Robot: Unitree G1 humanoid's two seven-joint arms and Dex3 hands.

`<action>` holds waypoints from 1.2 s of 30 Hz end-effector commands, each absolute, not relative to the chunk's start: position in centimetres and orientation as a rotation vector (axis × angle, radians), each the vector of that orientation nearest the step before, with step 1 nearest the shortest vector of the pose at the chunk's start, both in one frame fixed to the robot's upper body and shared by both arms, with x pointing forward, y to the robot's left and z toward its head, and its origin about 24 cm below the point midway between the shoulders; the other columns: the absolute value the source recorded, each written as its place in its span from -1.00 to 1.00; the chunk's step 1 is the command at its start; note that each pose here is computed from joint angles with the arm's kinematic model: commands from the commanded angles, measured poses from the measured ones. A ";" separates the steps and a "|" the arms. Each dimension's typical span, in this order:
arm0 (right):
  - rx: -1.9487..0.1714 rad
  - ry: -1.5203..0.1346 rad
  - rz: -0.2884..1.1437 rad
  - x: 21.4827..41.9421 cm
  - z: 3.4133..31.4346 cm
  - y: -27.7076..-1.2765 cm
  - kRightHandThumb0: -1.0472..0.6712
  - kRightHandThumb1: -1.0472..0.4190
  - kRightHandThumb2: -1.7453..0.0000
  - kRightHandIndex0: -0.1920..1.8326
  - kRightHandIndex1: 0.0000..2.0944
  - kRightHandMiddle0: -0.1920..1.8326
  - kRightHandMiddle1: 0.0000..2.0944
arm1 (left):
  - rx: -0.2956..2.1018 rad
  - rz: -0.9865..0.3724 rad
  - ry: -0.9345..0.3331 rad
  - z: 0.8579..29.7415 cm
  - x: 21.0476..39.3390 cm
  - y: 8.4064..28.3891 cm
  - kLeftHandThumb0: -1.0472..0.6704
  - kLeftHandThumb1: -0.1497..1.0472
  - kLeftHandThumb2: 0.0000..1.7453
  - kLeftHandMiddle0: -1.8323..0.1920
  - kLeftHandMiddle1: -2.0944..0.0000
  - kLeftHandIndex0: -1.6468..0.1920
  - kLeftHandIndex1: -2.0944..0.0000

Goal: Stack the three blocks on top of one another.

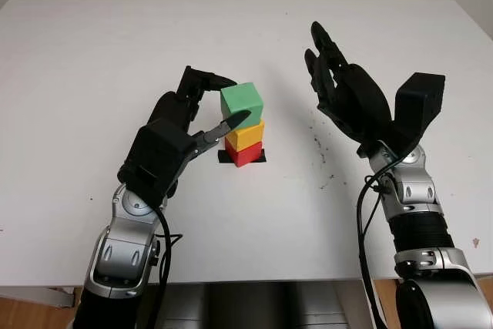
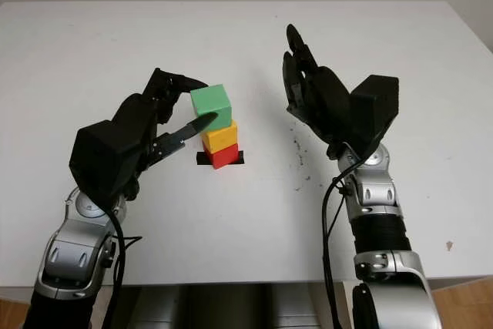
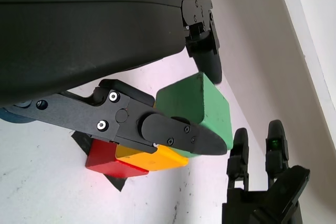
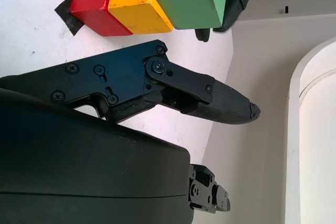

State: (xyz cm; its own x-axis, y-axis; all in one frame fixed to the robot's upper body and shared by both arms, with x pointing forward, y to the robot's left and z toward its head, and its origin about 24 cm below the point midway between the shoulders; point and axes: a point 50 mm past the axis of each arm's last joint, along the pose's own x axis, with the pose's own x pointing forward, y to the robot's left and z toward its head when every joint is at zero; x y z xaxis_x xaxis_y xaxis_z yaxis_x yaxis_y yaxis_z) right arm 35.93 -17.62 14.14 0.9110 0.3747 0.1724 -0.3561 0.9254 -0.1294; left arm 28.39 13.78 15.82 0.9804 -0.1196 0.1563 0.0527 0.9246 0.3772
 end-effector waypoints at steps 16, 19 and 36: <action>-0.097 -0.209 0.384 35.8 14.2 -17.8 -0.52 -1.00 0.11 -1.00 -1.00 -1.00 -1.00 | 0.405 -0.124 -0.188 15.8 28.1 14.0 -0.67 1.00 -0.85 0.95 0.97 0.94 0.89; -0.102 -0.204 0.384 35.8 14.2 -17.9 -0.53 -1.00 0.11 -1.00 -1.00 -1.00 -1.00 | 0.387 -0.129 -0.198 15.9 27.8 14.0 -0.74 1.00 -0.61 0.99 0.98 0.97 0.94; -0.087 -0.223 0.353 35.7 14.4 -17.8 -0.55 -1.00 0.10 -1.00 -1.00 -1.00 -1.00 | 0.259 0.261 -0.432 18.3 30.0 21.7 -0.66 1.00 -0.33 1.00 0.98 0.98 0.97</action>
